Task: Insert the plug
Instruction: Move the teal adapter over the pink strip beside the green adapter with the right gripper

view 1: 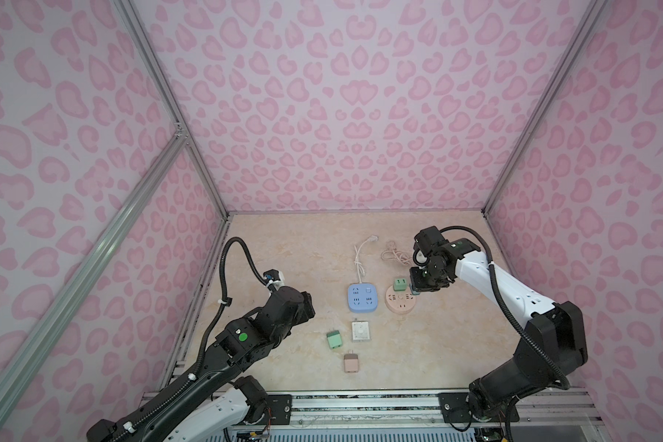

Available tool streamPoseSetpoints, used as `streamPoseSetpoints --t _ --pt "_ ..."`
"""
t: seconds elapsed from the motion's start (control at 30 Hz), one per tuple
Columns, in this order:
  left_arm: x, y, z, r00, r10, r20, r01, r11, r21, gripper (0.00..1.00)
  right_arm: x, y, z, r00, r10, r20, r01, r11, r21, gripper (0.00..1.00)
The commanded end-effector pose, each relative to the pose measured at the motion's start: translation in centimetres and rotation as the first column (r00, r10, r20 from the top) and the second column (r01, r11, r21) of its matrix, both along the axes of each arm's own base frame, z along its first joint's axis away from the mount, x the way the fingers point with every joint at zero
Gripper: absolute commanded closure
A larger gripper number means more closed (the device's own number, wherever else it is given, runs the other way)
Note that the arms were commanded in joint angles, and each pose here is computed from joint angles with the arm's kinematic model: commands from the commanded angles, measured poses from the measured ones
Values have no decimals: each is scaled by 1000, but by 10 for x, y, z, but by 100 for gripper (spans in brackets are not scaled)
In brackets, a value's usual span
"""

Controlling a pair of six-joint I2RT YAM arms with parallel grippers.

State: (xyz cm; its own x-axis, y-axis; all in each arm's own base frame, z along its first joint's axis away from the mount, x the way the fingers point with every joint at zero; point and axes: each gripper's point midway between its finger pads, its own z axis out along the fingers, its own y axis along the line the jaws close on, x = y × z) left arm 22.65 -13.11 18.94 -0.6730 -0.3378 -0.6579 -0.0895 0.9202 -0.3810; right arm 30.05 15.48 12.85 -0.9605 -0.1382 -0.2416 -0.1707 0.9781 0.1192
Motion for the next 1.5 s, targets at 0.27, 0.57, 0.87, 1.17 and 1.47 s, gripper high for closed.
streamPoseSetpoints --t 0.27,0.57,0.87,1.17,1.47 --pt "3 -3 9 999 -8 38 9 1000 -30 20 0 4 -23 999 -42 -20 42 999 23 100" --pt "3 -5 3 1000 -9 24 10 999 -35 20 3 5 -34 998 -53 -32 54 998 13 100" --pt "3 -4 3 999 -10 32 10 1000 -24 20 6 6 -39 998 -55 -35 56 998 6 100" --pt "3 -1 -1 1000 -4 26 4 1000 -6 20 5 8 -44 997 -55 -47 55 998 1 100" --pt "3 0 -3 1000 -2 26 2 1000 3 20 5 7 -47 998 -40 -45 39 998 -42 100"
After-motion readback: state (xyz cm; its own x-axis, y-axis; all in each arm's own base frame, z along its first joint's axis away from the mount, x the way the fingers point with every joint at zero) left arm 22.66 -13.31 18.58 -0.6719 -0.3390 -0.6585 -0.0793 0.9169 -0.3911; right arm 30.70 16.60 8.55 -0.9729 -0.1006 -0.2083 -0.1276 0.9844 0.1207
